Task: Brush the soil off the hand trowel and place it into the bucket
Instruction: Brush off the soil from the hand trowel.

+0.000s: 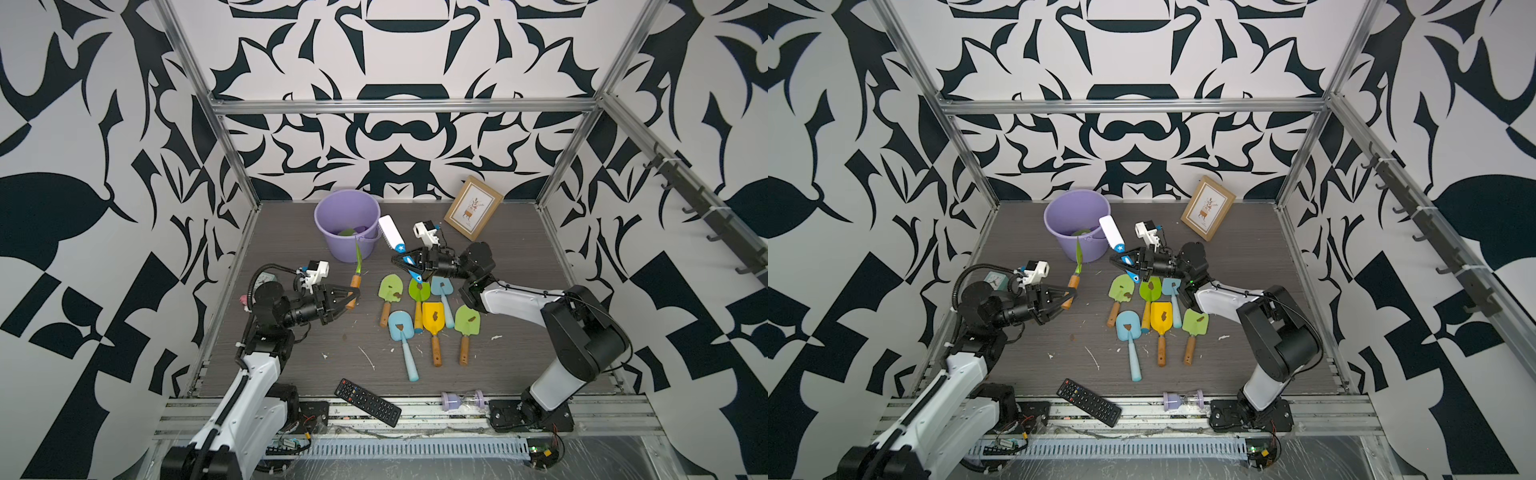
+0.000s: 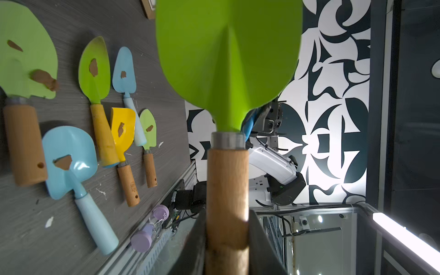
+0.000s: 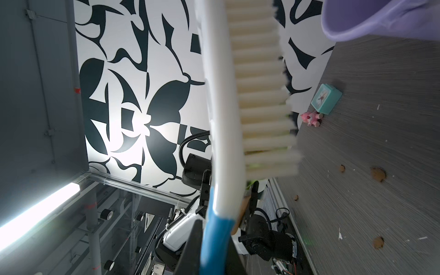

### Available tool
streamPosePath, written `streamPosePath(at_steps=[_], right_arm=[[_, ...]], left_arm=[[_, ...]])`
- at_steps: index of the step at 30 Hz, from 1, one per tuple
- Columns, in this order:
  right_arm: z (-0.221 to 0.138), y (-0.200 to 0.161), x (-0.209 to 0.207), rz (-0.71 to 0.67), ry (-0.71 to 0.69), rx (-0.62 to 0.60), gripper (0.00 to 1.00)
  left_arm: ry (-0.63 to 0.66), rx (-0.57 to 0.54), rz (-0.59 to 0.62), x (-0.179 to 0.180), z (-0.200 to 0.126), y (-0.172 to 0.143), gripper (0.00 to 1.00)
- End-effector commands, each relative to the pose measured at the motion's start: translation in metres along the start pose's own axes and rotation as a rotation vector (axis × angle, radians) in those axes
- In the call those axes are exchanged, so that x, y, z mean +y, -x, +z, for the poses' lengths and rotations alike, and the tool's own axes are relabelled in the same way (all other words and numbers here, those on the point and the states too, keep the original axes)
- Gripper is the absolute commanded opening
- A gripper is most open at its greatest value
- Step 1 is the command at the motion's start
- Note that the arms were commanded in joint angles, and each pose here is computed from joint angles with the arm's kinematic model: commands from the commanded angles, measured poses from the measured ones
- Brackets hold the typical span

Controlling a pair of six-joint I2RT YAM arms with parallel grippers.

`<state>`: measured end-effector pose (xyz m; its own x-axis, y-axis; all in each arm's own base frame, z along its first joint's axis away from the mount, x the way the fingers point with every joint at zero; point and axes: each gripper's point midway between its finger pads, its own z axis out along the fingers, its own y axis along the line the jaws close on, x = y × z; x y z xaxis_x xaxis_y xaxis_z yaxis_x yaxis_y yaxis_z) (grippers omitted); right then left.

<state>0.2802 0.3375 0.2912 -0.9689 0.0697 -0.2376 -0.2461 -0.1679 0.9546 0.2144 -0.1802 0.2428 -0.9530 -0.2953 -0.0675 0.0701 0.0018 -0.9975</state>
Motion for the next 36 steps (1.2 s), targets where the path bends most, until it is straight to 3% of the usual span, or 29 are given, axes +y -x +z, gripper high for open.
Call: streamPosePath(at_steps=[1, 6, 13, 19, 36], right_arm=[[0.002, -0.005, 0.049, -0.116, 0.131, -0.005, 0.0], [0.022, -0.02, 0.051, -0.093, 0.156, 0.039, 0.0], [0.058, -0.046, 0.054, -0.062, 0.198, 0.097, 0.0], [0.066, -0.042, 0.065, -0.068, 0.226, 0.081, 0.0], [0.098, -0.064, 0.019, 0.045, 0.178, 0.161, 0.0]], left_arm=[[-0.178, 0.009, 0.087, -0.044, -0.014, -0.009, 0.0], [-0.155, -0.033, 0.014, -0.016, -0.023, -0.01, 0.0], [-0.127, -0.059, -0.002, -0.004, -0.036, -0.015, 0.0], [-0.122, -0.081, 0.028, -0.005, -0.042, -0.013, 0.0], [-0.15, -0.117, 0.071, -0.022, -0.042, 0.0, 0.0]])
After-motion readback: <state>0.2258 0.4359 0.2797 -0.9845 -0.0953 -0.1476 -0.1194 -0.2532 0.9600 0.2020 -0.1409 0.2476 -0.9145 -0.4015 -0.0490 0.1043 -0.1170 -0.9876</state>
